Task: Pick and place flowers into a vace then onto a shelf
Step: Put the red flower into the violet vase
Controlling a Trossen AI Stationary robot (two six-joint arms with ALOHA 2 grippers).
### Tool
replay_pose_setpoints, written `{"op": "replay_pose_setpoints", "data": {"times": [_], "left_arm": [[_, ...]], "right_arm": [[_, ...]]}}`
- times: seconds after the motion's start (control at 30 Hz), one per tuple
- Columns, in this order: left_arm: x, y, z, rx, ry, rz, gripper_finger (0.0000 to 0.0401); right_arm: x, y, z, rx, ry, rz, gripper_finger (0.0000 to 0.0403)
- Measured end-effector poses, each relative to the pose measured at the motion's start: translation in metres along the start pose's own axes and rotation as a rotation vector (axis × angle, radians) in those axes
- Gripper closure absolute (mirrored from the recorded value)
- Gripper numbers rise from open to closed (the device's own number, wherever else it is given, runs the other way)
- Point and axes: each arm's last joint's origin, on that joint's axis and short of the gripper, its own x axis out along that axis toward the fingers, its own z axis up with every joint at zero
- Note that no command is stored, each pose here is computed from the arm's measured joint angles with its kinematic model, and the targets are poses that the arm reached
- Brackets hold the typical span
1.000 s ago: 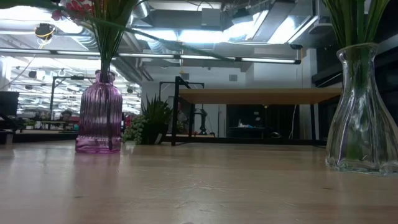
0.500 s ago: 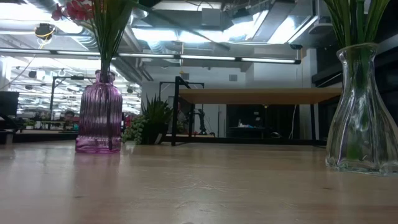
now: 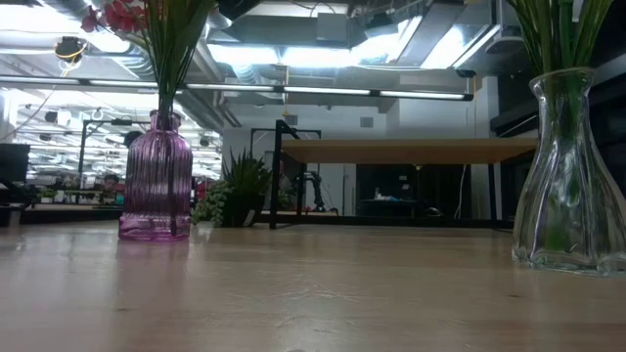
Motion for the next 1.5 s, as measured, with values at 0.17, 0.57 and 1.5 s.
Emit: {"op": "replay_pose_setpoints", "data": {"times": [0.17, 0.57, 1.5], "left_arm": [[0.000, 0.000, 0.000, -0.015, 0.016, -0.017, 0.0398], [0.001, 0.007, 0.010, -0.100, 0.042, -0.071, 0.0398], [0.009, 0.006, 0.014, -0.142, 0.130, -0.108, 0.0398]], "right_arm": [[0.000, 0.000, 0.000, -0.001, 0.000, 0.000, 0.0262], [0.000, 0.000, 0.000, -0.004, 0.000, -0.001, 0.0262], [-0.027, 0.002, 0.014, -0.032, -0.091, -0.033, 0.0262]]}}
